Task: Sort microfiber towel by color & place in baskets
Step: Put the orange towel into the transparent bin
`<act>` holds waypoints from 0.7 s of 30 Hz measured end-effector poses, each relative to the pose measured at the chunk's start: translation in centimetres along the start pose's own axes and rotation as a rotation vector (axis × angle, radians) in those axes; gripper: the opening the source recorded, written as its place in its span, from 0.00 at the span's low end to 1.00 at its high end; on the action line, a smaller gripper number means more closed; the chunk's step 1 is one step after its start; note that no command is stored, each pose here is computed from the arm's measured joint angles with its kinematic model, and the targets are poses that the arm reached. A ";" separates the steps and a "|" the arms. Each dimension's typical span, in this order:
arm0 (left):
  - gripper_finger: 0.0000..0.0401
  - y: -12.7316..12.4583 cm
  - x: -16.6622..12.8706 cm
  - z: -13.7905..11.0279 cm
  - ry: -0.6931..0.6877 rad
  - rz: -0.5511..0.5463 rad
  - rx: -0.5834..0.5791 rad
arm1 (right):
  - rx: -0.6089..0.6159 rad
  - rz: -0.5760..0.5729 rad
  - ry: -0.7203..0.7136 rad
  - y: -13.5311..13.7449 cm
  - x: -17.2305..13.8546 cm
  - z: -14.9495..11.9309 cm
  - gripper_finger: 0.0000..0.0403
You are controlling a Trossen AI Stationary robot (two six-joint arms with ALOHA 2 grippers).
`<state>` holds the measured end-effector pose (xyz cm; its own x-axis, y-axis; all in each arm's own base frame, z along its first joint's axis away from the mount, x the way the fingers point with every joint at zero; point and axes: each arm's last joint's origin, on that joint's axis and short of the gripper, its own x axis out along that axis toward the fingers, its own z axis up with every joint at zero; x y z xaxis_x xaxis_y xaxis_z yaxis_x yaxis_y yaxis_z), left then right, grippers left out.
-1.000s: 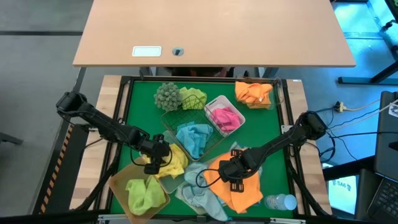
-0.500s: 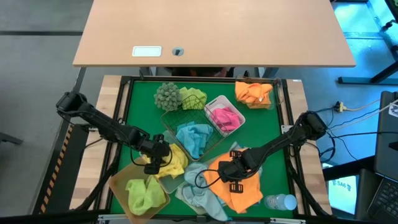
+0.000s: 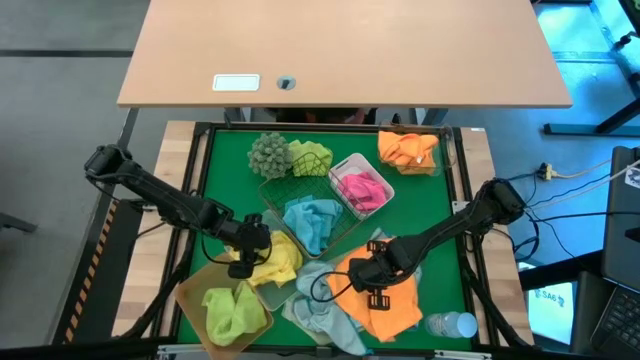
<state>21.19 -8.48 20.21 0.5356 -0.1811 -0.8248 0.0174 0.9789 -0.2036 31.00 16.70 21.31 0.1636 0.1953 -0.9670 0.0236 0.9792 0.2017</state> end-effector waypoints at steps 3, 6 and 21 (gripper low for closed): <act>0.35 -0.1 -0.8 0.1 -0.025 -0.030 -0.001 | -0.052 -0.007 0.007 -0.1 -1.9 0.9 0.01; 0.35 -0.2 -1.5 0.1 -0.042 -0.069 -0.001 | -0.097 -0.029 -0.003 -0.3 -4.4 1.9 0.01; 0.35 -0.3 -2.1 0.3 -0.068 -0.116 -0.001 | -0.209 -0.360 -0.101 -3.9 -17.2 3.7 0.00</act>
<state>20.29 -8.36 22.20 0.5858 -0.2864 -0.7582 0.0820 0.9516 -0.2961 31.74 9.30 37.71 0.2777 -0.1578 -0.9476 -0.1020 0.9760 -0.1924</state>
